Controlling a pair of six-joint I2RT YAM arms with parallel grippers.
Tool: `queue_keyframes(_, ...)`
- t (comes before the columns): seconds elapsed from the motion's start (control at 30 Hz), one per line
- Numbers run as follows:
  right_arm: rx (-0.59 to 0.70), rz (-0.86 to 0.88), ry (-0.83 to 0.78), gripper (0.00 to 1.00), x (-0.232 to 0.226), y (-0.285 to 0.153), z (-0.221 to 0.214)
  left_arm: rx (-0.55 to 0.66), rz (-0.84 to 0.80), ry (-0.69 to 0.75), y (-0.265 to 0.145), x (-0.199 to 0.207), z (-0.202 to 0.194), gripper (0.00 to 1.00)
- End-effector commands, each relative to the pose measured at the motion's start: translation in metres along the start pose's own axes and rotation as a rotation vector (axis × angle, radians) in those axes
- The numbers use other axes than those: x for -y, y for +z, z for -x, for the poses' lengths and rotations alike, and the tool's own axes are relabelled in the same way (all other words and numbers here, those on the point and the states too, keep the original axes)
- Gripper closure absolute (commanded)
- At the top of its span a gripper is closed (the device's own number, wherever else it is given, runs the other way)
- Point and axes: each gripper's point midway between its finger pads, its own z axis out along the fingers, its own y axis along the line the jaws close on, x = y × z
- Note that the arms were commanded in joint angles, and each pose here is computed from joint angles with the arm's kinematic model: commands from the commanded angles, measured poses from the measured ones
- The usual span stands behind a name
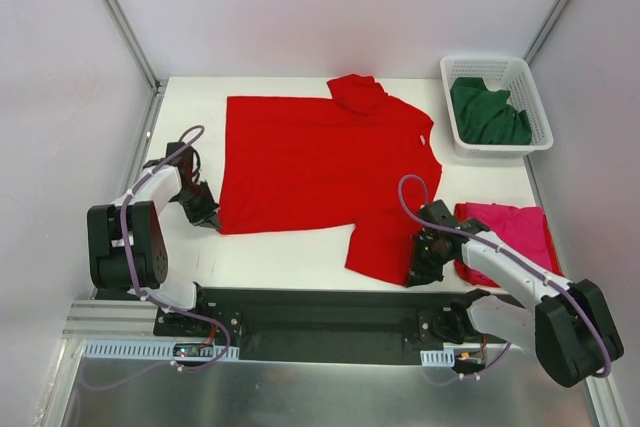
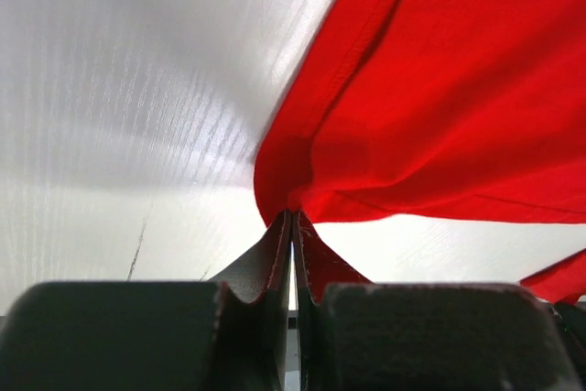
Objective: Fold and stack the t-shirts
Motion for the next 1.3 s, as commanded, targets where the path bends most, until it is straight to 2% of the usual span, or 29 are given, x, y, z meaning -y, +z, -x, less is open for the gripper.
queue_keyframes(0.0, 0.057, -0.004, -0.017, 0.99, -0.004, -0.019, 0.007, 0.071, -0.016, 0.008, -0.022, 0.002, 0.003, 1.00)
queue_keyframes(0.53, 0.109, -0.011, -0.068, 0.99, -0.011, -0.067, 0.011, 0.156, -0.028, 0.008, -0.046, 0.007, 0.008, 1.00)
queue_keyframes(0.97, 0.212, 0.014, -0.137, 0.99, -0.042, -0.128, 0.042, 0.160, 0.018, 0.010, -0.048, 0.002, 0.016, 1.00)
queue_keyframes(1.27, 0.206, 0.052, -0.150, 0.99, -0.052, -0.147, 0.038, 0.169, 0.033, 0.016, -0.050, 0.001, 0.021, 1.00)
